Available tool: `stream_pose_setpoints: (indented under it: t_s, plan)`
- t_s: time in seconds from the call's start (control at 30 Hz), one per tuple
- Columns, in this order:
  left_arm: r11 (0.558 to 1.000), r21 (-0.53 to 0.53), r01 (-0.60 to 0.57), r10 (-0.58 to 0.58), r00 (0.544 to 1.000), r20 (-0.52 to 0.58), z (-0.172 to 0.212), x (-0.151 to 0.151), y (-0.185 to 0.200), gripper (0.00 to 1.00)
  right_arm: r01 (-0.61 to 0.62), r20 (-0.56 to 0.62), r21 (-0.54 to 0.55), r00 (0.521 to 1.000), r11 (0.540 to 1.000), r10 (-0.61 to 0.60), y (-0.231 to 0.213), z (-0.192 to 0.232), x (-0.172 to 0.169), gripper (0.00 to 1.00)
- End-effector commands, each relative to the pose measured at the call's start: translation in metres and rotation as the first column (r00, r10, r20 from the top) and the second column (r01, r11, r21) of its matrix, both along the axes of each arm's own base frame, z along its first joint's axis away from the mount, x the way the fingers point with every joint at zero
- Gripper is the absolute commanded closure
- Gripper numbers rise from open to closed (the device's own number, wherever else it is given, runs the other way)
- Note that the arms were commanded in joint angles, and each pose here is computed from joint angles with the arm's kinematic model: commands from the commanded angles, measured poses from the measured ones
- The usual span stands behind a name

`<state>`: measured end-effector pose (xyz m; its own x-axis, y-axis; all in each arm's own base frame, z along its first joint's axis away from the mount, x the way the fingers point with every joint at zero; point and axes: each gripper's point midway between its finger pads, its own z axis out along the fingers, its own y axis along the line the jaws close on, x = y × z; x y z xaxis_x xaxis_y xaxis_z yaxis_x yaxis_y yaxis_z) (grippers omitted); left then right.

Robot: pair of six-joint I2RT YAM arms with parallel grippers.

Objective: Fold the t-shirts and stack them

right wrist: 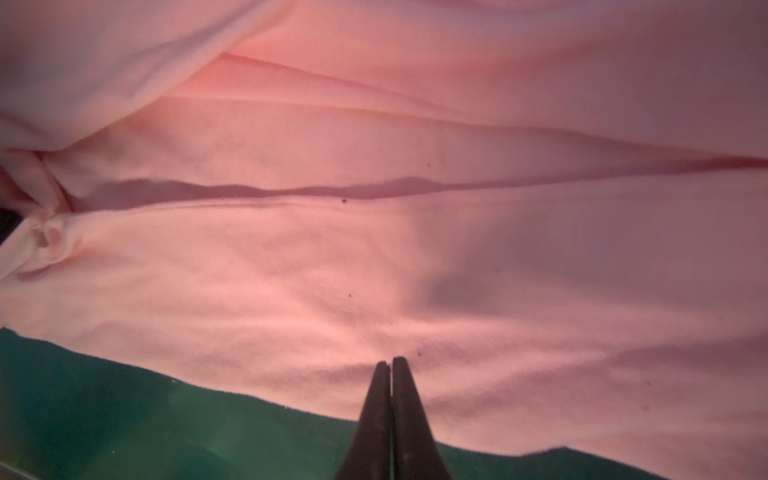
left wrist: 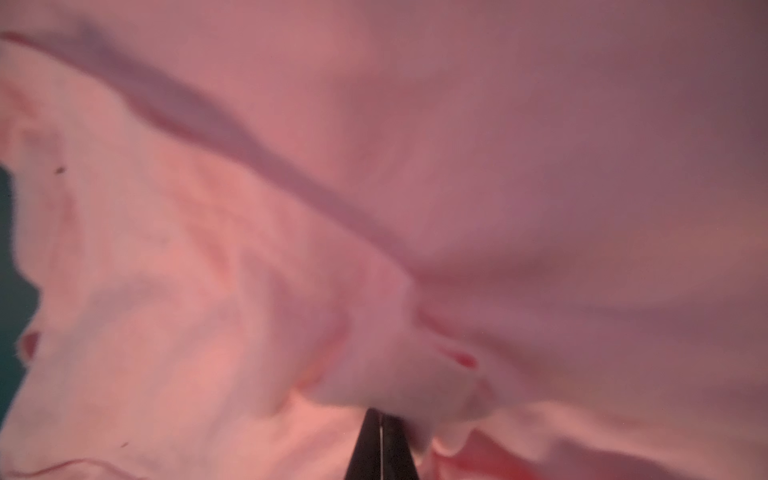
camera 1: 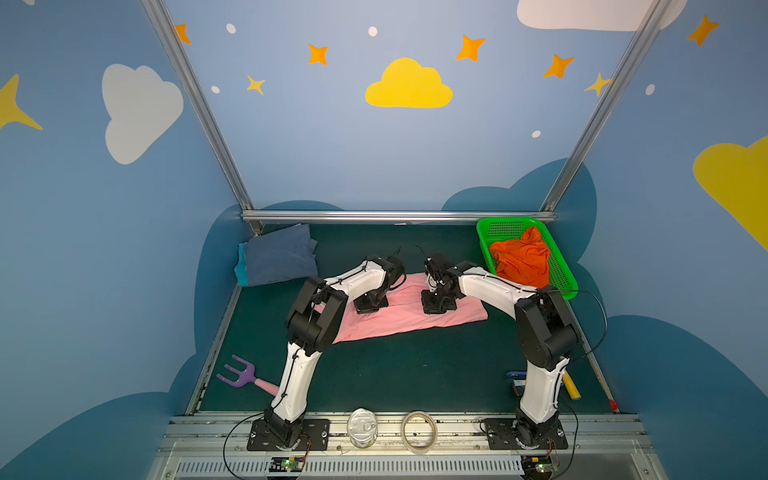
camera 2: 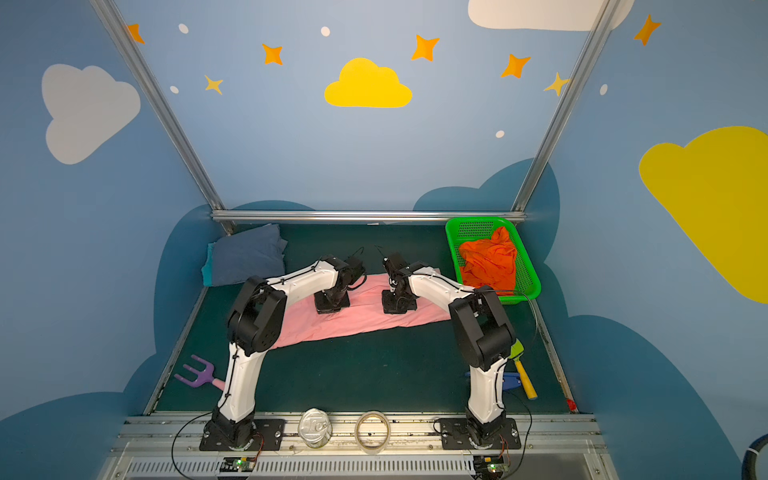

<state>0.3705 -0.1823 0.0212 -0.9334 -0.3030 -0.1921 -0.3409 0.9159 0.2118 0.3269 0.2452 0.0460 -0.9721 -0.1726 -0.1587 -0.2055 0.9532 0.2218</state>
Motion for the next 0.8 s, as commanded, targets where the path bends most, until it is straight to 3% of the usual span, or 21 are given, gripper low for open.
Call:
stream_pose_setpoints:
  t_s: [0.0,0.13,0.3,0.53,0.77]
  plan:
    - [0.998,-0.059,0.008,-0.006,0.999,0.043,0.010,0.030,-0.017,0.93,0.006,0.007,-0.006,1.000,1.000,-0.006,-0.009,0.006,-0.001,0.93]
    - [0.995,-0.080,0.051,-0.044,0.995,0.087,0.029,0.060,-0.033,0.93,0.013,0.008,-0.007,1.000,1.000,-0.013,-0.012,0.006,0.000,0.94]
    - [0.993,-0.092,0.080,-0.071,0.993,0.097,0.052,0.063,-0.038,0.92,0.049,0.034,-0.049,0.998,0.998,-0.047,-0.032,0.010,0.004,0.94]
    - [0.993,-0.107,0.047,-0.035,0.993,0.113,0.069,0.023,-0.012,0.87,0.149,0.051,-0.216,0.989,0.965,-0.141,-0.083,-0.001,0.015,0.93]
    - [0.997,-0.043,-0.060,0.060,0.998,0.004,0.023,-0.010,0.032,0.88,0.161,-0.007,-0.290,0.985,0.943,-0.170,-0.096,-0.027,0.003,0.94]
